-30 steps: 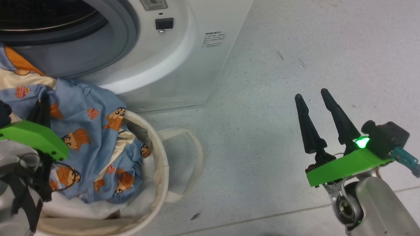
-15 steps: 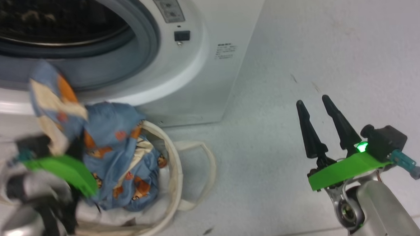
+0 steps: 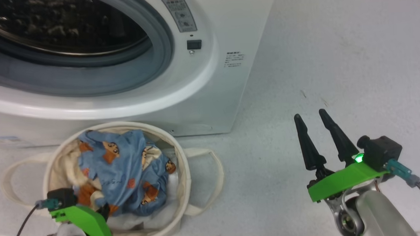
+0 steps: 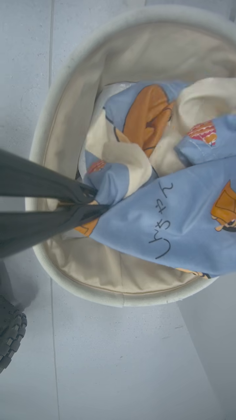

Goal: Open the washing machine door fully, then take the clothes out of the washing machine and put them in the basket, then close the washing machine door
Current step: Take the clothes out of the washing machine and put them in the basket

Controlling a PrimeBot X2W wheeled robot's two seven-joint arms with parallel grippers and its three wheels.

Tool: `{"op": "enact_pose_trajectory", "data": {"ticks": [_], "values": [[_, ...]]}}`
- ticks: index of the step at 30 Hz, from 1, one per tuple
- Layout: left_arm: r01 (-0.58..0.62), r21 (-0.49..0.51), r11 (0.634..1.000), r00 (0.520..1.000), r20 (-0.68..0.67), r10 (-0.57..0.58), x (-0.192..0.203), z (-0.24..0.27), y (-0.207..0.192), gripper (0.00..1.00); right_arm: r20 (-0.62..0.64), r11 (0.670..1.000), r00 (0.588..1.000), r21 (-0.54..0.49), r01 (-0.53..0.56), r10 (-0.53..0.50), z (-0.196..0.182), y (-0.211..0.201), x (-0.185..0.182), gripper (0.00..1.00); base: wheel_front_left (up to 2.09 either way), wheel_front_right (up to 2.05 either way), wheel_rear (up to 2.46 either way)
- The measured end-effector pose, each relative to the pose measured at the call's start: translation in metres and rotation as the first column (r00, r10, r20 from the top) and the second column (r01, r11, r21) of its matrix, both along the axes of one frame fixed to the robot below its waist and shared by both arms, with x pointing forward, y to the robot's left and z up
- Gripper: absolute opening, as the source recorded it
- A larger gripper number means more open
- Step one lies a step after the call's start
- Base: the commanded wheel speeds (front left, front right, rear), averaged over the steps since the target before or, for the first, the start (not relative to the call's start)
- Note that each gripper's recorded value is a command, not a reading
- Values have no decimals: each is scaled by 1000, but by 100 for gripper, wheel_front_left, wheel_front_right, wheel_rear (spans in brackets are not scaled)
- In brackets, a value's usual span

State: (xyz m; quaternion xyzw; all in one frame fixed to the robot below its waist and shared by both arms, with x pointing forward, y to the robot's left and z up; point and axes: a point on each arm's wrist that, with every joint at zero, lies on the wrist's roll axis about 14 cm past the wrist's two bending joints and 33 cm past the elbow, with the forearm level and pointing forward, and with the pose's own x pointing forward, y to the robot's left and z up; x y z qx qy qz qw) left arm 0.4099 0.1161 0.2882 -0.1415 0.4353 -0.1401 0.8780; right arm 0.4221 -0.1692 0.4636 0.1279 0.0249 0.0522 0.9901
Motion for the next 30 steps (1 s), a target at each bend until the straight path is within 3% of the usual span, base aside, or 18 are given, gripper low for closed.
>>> {"op": "enact_pose_trajectory", "data": {"ticks": [11, 23, 24, 25, 27, 28, 30], "values": [[-75, 38, 996, 975, -205, 81, 7, -54, 13, 0, -51, 997, 997, -41, 63, -65, -24, -27, 10, 100, 0, 0, 0], [-64, 66, 996, 975, -207, 76, 29, -95, -3, 1, -107, 986, 984, -102, 132, -143, -47, -57, 11, 100, 0, 0, 0], [-67, 66, 996, 976, -203, 79, 29, -94, -3, 5, -103, 986, 984, -101, 132, -142, -46, -57, 11, 100, 0, 0, 0], [-71, 66, 995, 977, -195, 83, 29, -93, -3, 18, -99, 987, 985, -100, 130, -139, -45, -56, 12, 100, 0, 0, 0], [-87, 68, 994, 981, -170, 97, 32, -87, 0, 90, -90, 987, 987, -96, 125, -134, -42, -54, 13, 100, 0, 0, 0], [-96, 68, 993, 983, -153, 106, 34, -84, 2, 100, -85, 988, 988, -94, 122, -130, -40, -53, 13, 100, 0, 0, 0], [-112, 67, 991, 985, -126, 119, 36, -77, 4, 100, -77, 989, 990, -92, 114, -121, -37, -50, 14, 100, 0, 0, 0]]}}
